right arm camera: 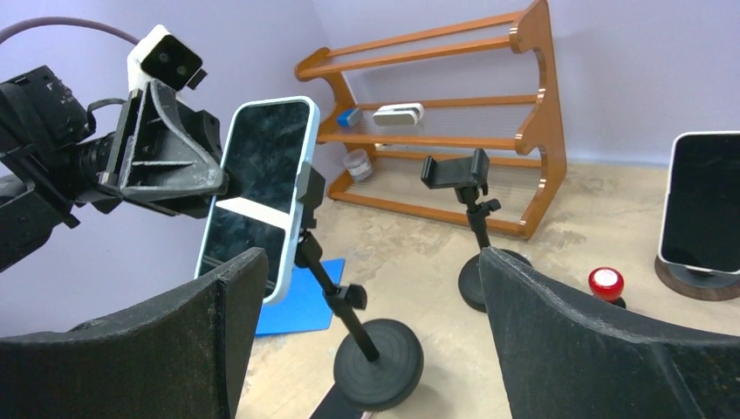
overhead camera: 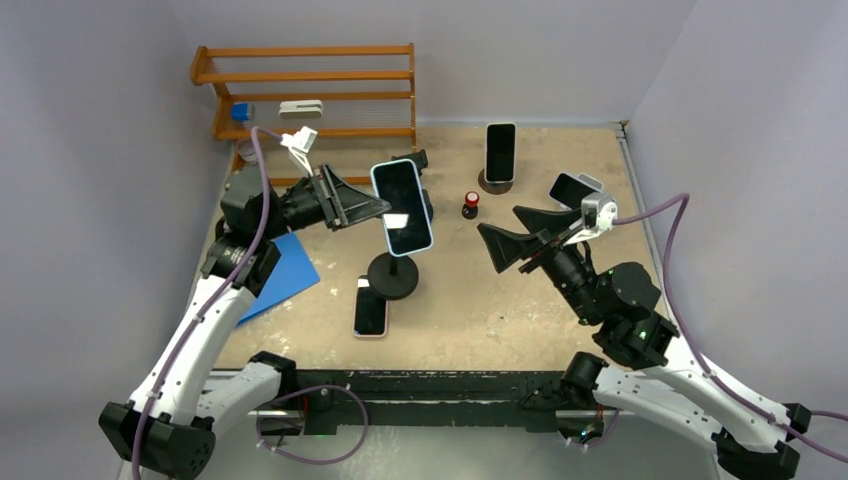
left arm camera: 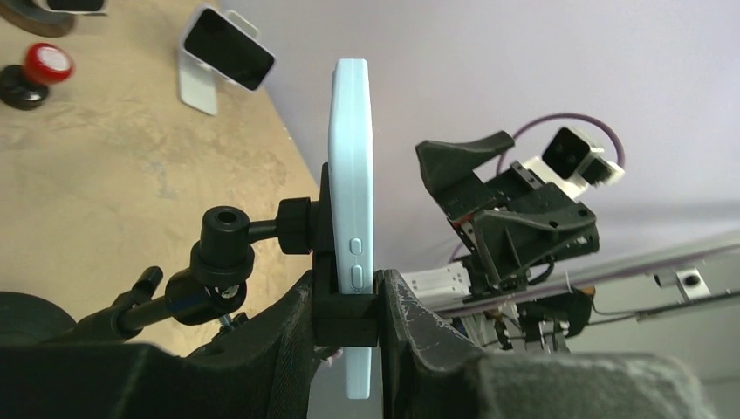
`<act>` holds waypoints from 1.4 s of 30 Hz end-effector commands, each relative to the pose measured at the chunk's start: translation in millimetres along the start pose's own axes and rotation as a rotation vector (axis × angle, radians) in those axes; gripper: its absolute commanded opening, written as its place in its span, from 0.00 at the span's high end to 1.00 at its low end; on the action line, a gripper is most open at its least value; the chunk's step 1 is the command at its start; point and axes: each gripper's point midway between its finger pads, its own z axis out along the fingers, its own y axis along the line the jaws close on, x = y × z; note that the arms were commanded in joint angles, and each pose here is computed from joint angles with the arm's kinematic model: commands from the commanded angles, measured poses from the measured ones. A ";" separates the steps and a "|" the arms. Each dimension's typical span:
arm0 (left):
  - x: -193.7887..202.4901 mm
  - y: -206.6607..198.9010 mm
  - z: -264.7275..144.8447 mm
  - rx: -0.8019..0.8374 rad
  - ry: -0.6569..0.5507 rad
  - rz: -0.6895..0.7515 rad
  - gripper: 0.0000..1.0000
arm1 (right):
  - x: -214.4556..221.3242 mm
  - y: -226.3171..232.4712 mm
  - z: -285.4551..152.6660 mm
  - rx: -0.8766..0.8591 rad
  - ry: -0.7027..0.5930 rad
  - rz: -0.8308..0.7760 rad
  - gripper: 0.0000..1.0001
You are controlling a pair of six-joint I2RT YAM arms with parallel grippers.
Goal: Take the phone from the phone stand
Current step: Pick up the phone stand with the phone at the center of the board, then place the phone stand with the phone at the center of the board.
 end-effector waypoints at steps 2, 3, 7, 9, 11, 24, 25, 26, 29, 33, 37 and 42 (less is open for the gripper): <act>-4.2 -67.3 5.4 0.261 -0.002 0.164 1.00 | -21.9 -5.5 -5.6 0.037 -0.058 -0.001 0.08; -1.2 -65.6 8.8 0.266 0.008 0.160 1.00 | -21.9 -6.5 -6.3 0.041 -0.059 0.000 0.08; 8.2 -57.3 23.0 0.270 0.037 0.137 1.00 | -18.5 -11.3 -9.4 0.055 -0.061 -0.001 0.08; 13.8 -51.4 30.7 0.266 0.045 0.121 1.00 | -17.5 -12.5 -10.1 0.058 -0.062 -0.002 0.08; 20.0 -44.1 38.9 0.259 0.050 0.100 1.00 | -16.5 -13.3 -10.6 0.060 -0.063 -0.001 0.08; 49.0 -6.5 56.3 0.198 0.045 0.009 1.00 | -9.5 -14.0 -8.8 0.061 -0.054 0.020 0.08; 50.7 -3.6 56.2 0.189 0.047 0.007 1.00 | -8.9 -13.8 -8.1 0.060 -0.054 0.019 0.08; 52.2 -0.3 56.0 0.178 0.049 0.005 1.00 | -7.6 -13.7 -7.3 0.059 -0.052 0.020 0.08; 56.4 13.5 55.2 0.124 0.048 -0.002 1.00 | -4.2 -12.9 -4.1 0.058 -0.044 0.019 0.08; 61.6 29.3 51.5 0.065 0.040 -0.008 1.00 | -0.8 -10.9 -0.2 0.051 -0.035 0.020 0.08; 66.5 38.7 48.1 0.021 0.050 -0.004 1.00 | 1.5 -8.2 2.4 0.040 -0.025 0.020 0.08; 70.3 44.9 40.8 -0.020 0.054 0.012 0.91 | 0.5 -6.1 3.9 0.036 -0.016 0.017 0.08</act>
